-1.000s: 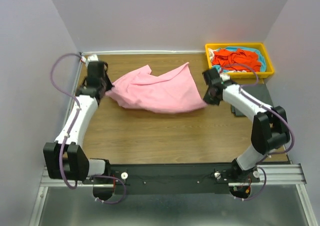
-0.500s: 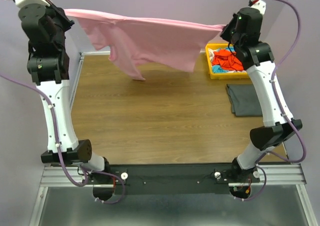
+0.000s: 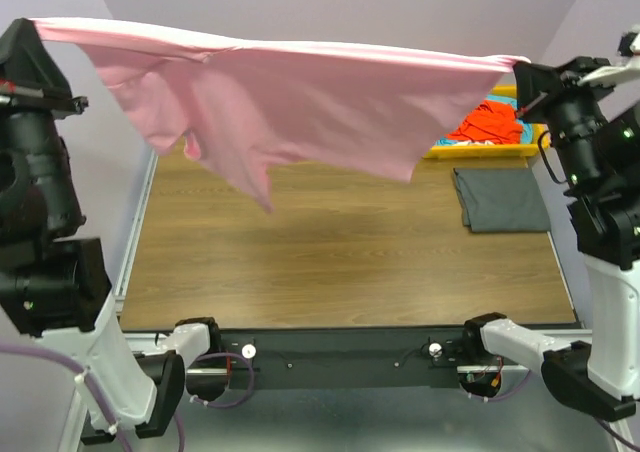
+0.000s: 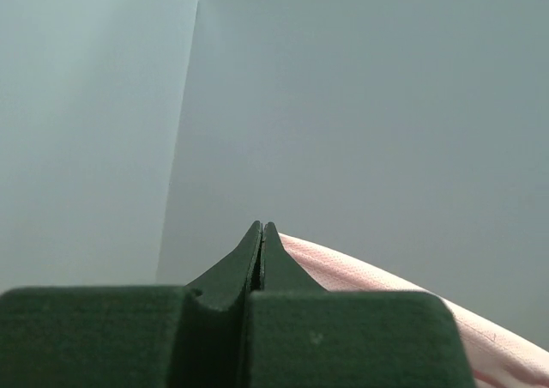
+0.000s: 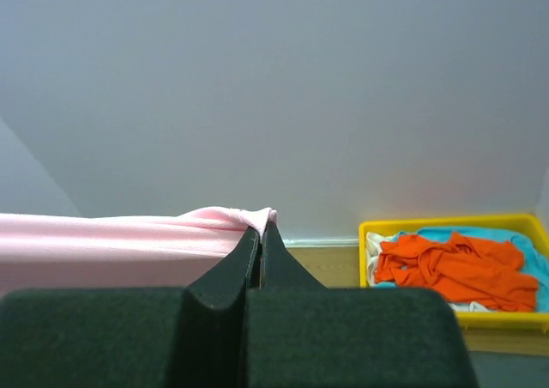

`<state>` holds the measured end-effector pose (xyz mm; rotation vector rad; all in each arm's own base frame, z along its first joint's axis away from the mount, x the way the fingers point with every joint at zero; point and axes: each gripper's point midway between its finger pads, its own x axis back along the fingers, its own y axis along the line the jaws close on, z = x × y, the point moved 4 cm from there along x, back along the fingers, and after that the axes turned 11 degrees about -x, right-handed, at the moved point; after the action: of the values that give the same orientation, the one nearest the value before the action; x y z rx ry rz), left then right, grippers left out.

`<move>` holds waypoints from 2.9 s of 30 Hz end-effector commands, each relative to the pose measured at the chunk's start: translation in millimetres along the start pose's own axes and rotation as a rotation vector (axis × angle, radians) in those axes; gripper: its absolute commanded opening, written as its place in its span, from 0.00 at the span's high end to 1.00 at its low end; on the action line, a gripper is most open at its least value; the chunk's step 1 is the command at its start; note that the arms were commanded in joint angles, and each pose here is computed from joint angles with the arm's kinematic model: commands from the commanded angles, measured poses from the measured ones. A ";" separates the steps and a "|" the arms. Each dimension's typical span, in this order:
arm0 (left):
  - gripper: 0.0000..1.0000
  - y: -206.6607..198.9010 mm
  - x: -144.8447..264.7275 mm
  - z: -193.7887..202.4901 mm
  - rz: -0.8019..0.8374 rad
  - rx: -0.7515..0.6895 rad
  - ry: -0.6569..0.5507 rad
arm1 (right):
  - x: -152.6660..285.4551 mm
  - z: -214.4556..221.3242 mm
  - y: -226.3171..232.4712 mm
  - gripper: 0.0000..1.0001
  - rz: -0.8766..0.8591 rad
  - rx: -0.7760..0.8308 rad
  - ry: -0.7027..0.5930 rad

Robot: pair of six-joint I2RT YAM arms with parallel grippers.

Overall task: Fold and stack the t-shirts
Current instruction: Flatten the tshirt out, then fold the tshirt

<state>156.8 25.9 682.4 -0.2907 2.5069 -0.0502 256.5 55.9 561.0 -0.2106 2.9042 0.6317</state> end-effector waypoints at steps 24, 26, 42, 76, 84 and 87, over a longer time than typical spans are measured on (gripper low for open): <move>1.00 -55.6 5.2 544.1 0.351 -0.008 1.075 | -107.6 389.4 -160.9 0.99 0.325 0.194 0.825; 1.00 -58.3 9.3 562.9 0.358 0.006 1.107 | -117.3 409.5 -169.8 0.99 0.345 0.189 0.845; 1.00 -58.5 56.8 614.5 0.293 0.089 1.345 | -135.9 458.1 -205.0 0.99 0.381 0.176 0.927; 1.00 -27.7 193.1 504.7 0.097 0.172 1.445 | -27.8 427.1 -197.6 0.99 0.565 0.012 1.001; 1.00 -24.5 234.7 506.4 0.033 0.254 1.482 | -4.5 440.4 -203.6 0.99 0.607 -0.001 1.051; 1.00 -27.6 248.8 509.1 0.026 0.313 1.503 | -1.5 444.5 -206.3 0.99 0.624 -0.006 1.059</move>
<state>265.7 -31.1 129.5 -0.0891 3.9129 -0.8002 357.2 63.3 86.1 0.4651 4.0257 0.7462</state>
